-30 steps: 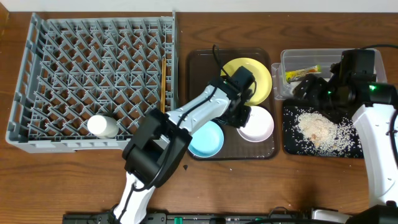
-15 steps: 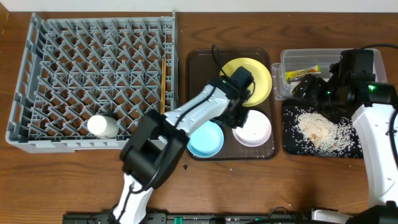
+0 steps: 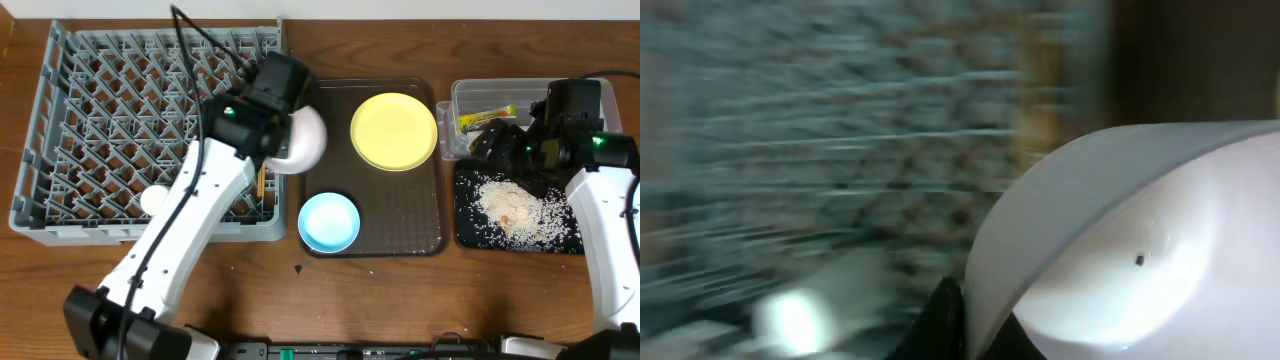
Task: Sort waste into correct bins and load items into the dishwasher
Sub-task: 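Place the white bowl on its side in the dish rack with the left gripper, then grasp the blue bowl on the brown tray with the left gripper, then place the blue bowl on its side in the dish rack with the left gripper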
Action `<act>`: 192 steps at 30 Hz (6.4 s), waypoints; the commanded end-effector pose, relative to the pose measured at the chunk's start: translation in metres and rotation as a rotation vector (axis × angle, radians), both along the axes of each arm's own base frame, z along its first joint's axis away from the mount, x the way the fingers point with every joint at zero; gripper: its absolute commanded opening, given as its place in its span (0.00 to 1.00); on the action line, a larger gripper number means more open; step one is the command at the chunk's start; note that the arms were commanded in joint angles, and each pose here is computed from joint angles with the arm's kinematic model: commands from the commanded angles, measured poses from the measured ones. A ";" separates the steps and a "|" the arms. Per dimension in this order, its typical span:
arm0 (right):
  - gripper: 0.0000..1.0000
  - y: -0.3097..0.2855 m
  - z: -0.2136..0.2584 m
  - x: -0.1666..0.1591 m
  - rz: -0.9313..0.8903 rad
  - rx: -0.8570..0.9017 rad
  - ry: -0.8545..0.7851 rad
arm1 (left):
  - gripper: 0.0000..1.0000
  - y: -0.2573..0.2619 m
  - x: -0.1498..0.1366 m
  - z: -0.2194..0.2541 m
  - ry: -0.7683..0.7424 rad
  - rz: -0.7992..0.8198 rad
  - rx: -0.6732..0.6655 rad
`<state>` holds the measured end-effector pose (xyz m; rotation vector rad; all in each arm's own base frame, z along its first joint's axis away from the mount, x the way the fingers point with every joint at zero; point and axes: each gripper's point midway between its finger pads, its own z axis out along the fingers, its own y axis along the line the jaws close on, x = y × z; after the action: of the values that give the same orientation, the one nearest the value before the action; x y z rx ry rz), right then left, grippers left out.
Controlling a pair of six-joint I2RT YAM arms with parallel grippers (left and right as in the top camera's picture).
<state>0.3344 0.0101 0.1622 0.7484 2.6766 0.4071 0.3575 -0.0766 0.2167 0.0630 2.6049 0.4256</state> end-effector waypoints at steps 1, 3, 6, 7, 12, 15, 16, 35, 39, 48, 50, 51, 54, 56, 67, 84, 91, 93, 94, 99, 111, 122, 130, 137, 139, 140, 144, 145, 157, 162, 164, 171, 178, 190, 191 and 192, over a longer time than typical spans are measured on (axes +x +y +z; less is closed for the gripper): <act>0.95 0.003 0.000 0.001 0.003 0.003 -0.003 | 0.08 0.075 0.007 0.042 -0.128 0.163 0.477; 0.95 0.003 0.000 0.000 0.003 0.003 -0.002 | 0.08 0.093 0.007 0.052 -0.147 0.211 0.611; 0.95 0.003 0.000 0.000 0.003 0.003 -0.002 | 0.07 0.111 0.010 0.056 -0.146 0.266 0.745; 0.96 0.003 0.000 0.000 0.003 0.003 -0.002 | 0.08 0.116 0.012 0.053 -0.134 0.276 0.766; 0.95 0.003 0.000 0.000 0.010 0.000 -0.003 | 0.08 0.135 0.020 0.036 -0.077 0.322 0.843; 0.96 0.003 0.000 0.000 0.009 -0.004 -0.003 | 0.07 0.147 0.023 0.035 -0.090 0.374 0.898; 0.95 0.003 0.000 0.000 0.009 -0.003 -0.003 | 0.08 0.150 0.023 0.031 -0.088 0.388 0.900; 0.95 0.003 0.000 0.000 0.009 -0.003 -0.003 | 0.08 0.167 0.049 -0.048 0.012 0.422 0.935; 0.96 0.003 0.000 0.000 0.009 -0.003 -0.003 | 0.08 0.160 0.051 -0.056 0.024 0.397 0.931; 0.95 0.003 0.000 0.000 0.009 -0.003 -0.002 | 0.41 0.121 0.054 -0.063 0.012 0.303 0.885; 0.96 0.003 0.000 0.000 0.009 -0.003 -0.002 | 0.50 0.112 0.053 -0.059 0.001 0.285 0.878; 0.95 0.003 0.000 0.000 0.009 -0.003 -0.002 | 0.53 0.107 0.053 -0.059 -0.002 0.276 0.862; 0.95 0.003 0.000 0.000 0.009 -0.003 -0.002 | 0.61 0.088 0.051 -0.060 -0.002 0.243 0.753; 0.96 0.003 0.000 0.000 0.009 -0.003 -0.001 | 0.65 0.074 0.050 -0.064 0.016 0.212 0.642; 0.95 0.003 0.000 0.000 0.009 -0.003 0.000 | 0.45 -0.060 0.004 -0.012 0.064 -0.118 -0.311; 0.96 0.003 0.000 0.000 0.009 -0.003 -0.002 | 0.08 -0.140 -0.073 -0.150 0.441 -0.174 -0.450; 0.96 0.003 0.000 0.000 0.009 -0.003 -0.002 | 0.08 -0.187 -0.092 -0.189 0.526 -0.273 -0.488; 0.96 0.003 0.000 0.000 0.009 -0.003 -0.003 | 0.08 -0.208 -0.099 -0.190 0.534 -0.324 -0.533; 0.96 0.003 0.000 0.000 0.009 -0.003 -0.003 | 0.08 -0.219 -0.102 -0.188 0.532 -0.354 -0.559; 0.96 0.003 0.000 0.000 0.009 -0.003 -0.003 | 0.08 -0.254 -0.104 -0.165 0.520 -0.447 -0.674; 0.96 0.003 0.000 -0.001 0.009 -0.002 0.002 | 0.56 -0.171 -0.064 -0.138 0.417 -0.245 -0.447; 0.96 0.003 0.000 -0.001 0.009 -0.002 0.001 | 0.49 -0.161 -0.080 -0.208 0.610 -0.246 -0.508; 0.96 0.003 0.000 -0.001 0.009 -0.002 0.002 | 0.08 -0.163 -0.085 -0.219 0.644 -0.237 -0.503; 0.96 0.003 0.000 -0.001 0.009 -0.002 0.002 | 0.07 -0.133 -0.052 -0.140 0.457 -0.200 -0.446; 0.96 0.003 0.000 -0.001 0.009 -0.002 0.002 | 0.08 -0.097 -0.035 -0.110 0.332 -0.143 -0.337; 0.96 0.003 0.000 -0.001 0.009 -0.003 0.002 | 0.08 -0.080 -0.028 -0.097 0.274 -0.113 -0.286; 0.96 0.003 0.000 -0.001 0.009 -0.003 0.002 | 0.07 0.015 -0.007 -0.030 0.014 0.032 0.001; 0.96 0.003 0.000 -0.001 0.009 -0.003 0.002 | 0.07 0.034 -0.005 -0.018 -0.026 0.064 0.072; 0.97 0.003 0.000 -0.001 0.009 -0.003 0.001 | 0.08 0.197 0.022 0.058 -0.118 0.272 0.614; 0.97 0.003 0.000 0.000 0.009 -0.003 0.000 | 0.07 0.238 0.011 0.039 -0.054 0.375 0.620; 0.96 0.003 0.000 0.000 0.009 -0.003 0.001 | 0.07 0.249 0.010 0.029 -0.043 0.410 0.613; 0.97 0.003 0.000 -0.001 0.009 -0.003 0.002 | 0.07 0.280 0.016 -0.013 0.057 0.458 0.641; 0.98 0.003 0.000 -0.001 0.009 -0.003 0.004 | 0.08 0.305 0.017 -0.032 0.149 0.551 0.829; 0.98 0.003 0.000 0.000 0.009 -0.003 0.001 | 0.08 0.311 0.024 -0.022 0.108 0.602 0.903; 0.98 0.003 0.000 0.000 0.009 -0.003 0.001 | 0.08 0.311 0.025 -0.022 0.106 0.602 0.904; 0.98 0.003 0.000 0.000 0.009 -0.003 0.001 | 0.08 0.311 0.026 -0.021 0.098 0.604 0.902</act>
<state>0.3342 0.0096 0.1619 0.7490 2.6770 0.4027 0.3878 0.2313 0.1927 -0.4117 2.2724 1.7216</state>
